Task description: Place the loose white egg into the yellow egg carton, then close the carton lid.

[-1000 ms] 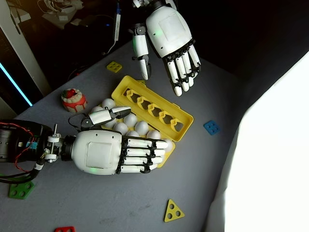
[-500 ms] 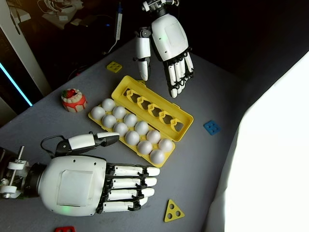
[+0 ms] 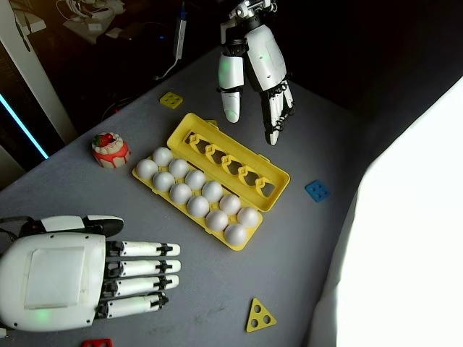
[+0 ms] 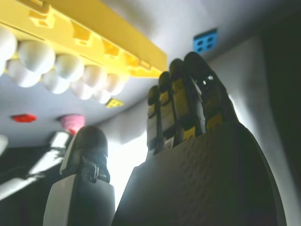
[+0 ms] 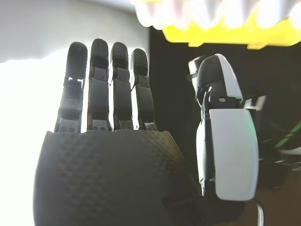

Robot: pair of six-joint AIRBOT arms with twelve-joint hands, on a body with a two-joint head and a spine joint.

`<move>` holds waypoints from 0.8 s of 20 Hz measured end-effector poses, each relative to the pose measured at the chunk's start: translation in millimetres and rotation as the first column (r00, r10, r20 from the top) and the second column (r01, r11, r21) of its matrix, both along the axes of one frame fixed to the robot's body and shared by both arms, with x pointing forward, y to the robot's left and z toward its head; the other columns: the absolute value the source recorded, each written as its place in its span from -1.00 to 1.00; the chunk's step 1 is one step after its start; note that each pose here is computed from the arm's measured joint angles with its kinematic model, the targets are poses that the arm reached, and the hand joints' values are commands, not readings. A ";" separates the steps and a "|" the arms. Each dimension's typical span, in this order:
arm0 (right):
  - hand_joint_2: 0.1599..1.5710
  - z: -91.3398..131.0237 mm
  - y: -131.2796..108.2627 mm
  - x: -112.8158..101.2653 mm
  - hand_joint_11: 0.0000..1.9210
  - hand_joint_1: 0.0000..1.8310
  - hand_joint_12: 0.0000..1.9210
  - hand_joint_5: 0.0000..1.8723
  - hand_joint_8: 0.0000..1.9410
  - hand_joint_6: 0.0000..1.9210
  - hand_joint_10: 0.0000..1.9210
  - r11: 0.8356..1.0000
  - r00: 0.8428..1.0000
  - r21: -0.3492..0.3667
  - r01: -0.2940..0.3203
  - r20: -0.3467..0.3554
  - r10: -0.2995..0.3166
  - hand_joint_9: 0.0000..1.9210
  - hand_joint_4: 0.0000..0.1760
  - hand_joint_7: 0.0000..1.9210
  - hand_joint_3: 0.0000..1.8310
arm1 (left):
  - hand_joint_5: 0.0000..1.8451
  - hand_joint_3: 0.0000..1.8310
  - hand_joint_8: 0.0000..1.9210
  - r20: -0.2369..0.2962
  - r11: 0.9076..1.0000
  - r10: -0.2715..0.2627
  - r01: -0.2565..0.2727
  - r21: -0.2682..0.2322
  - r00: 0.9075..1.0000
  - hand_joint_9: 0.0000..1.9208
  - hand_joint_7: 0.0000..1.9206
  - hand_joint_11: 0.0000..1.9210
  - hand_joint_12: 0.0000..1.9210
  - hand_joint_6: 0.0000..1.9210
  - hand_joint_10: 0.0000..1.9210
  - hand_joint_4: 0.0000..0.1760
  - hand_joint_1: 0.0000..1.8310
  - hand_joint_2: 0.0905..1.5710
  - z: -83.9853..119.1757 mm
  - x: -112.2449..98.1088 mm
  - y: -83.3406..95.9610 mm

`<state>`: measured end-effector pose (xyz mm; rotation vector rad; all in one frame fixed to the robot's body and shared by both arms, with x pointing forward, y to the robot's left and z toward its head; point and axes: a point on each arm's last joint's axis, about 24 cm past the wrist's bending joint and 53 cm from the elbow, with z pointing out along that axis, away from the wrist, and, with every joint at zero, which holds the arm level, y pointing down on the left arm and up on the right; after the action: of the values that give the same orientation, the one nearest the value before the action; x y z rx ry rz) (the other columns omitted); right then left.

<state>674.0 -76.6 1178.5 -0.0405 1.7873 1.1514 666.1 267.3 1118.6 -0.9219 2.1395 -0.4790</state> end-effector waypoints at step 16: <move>0.42 0.7 -29.9 10.2 -1.00 -0.45 0.46 -0.60 -1.00 -0.63 -0.35 0.994 0.988 -0.024 0.104 -0.116 -0.106 -0.75 -1.00 -0.47 -1.00 | -0.39 -1.00 -0.08 -0.104 0.962 0.240 -0.251 -0.111 0.965 -0.75 -0.63 -0.98 0.86 -0.97 0.26 -1.00 -0.74 0.70 -36.9 -13.4 34.7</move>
<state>684.2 -106.5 1179.2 0.1109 1.8799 1.0810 652.7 302.0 1081.7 -1.2825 2.0549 -0.4546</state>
